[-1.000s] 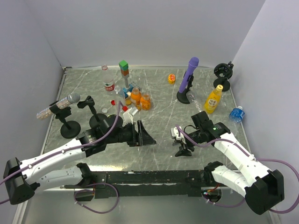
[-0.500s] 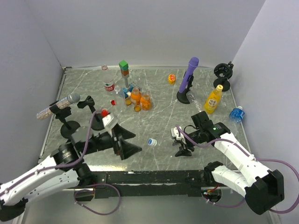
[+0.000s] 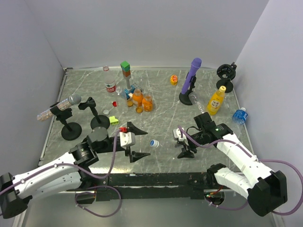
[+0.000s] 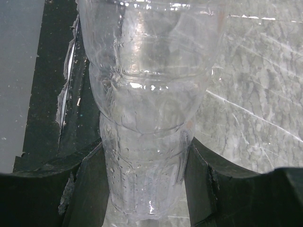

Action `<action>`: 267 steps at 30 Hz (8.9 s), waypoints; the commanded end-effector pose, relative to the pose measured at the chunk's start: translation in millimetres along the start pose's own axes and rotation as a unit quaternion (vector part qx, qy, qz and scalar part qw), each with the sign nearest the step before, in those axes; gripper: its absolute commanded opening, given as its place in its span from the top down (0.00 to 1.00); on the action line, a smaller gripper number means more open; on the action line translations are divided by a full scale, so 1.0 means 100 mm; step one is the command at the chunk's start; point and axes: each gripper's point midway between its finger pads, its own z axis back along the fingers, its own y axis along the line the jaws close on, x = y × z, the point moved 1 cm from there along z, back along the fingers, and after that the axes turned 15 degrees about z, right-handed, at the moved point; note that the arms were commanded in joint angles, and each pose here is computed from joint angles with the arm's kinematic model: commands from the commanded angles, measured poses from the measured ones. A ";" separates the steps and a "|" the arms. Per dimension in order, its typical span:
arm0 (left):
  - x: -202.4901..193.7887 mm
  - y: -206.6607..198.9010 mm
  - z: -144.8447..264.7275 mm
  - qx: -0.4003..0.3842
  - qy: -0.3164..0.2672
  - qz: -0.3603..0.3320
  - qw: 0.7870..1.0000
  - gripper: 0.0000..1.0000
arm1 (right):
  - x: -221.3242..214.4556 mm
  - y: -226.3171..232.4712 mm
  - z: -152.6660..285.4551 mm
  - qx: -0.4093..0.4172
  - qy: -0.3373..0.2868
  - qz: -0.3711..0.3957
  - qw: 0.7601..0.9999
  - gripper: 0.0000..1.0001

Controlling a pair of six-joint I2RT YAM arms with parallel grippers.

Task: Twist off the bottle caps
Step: Unscrew the bottle cap from the plastic bottle, then place the bottle cap at the center of the board.

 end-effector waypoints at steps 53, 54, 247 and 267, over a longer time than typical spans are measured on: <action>0.28 -0.10 -0.30 0.089 0.027 0.526 0.845 0.99 | 0.04 -0.06 0.00 -0.005 -0.017 0.016 1.000 0.84; 0.26 -0.08 -0.29 0.105 0.031 0.526 0.843 0.99 | 0.03 -0.05 0.00 -0.005 -0.017 0.016 1.000 0.84; 0.32 -0.10 -0.20 0.145 0.040 0.586 0.796 0.99 | 0.02 -0.04 0.02 -0.011 -0.010 0.024 1.000 0.84; -0.88 0.50 0.24 0.349 0.081 0.471 0.806 0.99 | 0.04 -0.08 0.07 -0.025 -0.007 0.021 0.999 0.84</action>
